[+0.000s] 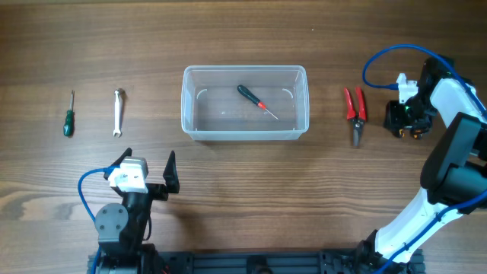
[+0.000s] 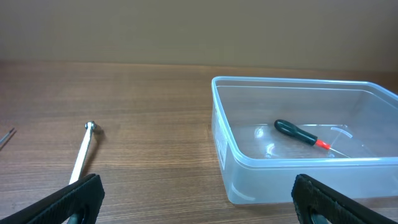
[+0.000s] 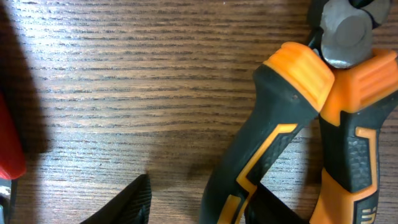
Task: Pack container
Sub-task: 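Lower the right gripper and grasp the orange-black pliers handles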
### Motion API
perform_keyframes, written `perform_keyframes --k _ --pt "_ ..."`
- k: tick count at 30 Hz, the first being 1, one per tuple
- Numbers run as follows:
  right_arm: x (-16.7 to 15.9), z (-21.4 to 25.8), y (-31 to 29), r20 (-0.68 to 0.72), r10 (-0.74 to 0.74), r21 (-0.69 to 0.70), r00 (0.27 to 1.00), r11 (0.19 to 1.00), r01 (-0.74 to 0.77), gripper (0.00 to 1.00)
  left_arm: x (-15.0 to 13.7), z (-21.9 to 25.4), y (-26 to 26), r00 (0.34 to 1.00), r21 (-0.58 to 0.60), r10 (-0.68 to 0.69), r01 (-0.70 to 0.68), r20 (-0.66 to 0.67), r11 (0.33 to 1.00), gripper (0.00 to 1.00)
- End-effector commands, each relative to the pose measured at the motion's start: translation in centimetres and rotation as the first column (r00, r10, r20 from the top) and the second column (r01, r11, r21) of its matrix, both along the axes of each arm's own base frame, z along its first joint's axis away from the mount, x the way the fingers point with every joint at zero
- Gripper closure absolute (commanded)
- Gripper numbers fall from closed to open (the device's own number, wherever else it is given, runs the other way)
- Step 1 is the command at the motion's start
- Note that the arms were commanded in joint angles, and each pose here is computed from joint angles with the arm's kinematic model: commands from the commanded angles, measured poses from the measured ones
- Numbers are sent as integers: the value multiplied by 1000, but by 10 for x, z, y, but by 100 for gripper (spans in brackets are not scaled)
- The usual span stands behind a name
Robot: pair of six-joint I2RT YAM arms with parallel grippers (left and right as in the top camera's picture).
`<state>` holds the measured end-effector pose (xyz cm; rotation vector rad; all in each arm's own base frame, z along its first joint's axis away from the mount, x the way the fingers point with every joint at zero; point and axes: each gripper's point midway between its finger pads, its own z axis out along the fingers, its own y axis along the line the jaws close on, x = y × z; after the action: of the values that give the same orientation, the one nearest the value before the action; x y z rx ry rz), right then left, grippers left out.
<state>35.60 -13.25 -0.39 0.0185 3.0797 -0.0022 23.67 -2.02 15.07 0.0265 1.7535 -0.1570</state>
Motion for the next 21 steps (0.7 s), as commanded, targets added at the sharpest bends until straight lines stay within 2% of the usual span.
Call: perform_keyframes --k 1,7,13,21 --pt "-3 -13 1 -33 -24 15 999 1000 24 60 0 -2 -3 1000 14 -18 18 4 1000 0" --pt "-3 -13 1 -34 -46 13 998 999 46 66 0 -2 -3 1000 14 -18 18 4 1000 0" --pt "-5 -13 -2 -40 -111 -1 993 994 111 62 0 -2 -3 1000 15 -18 18 4 1000 0" --pt "-6 -13 -1 -47 -245 0 968 969 245 62 0 -2 -3 1000 14 -18 18 4 1000 0"
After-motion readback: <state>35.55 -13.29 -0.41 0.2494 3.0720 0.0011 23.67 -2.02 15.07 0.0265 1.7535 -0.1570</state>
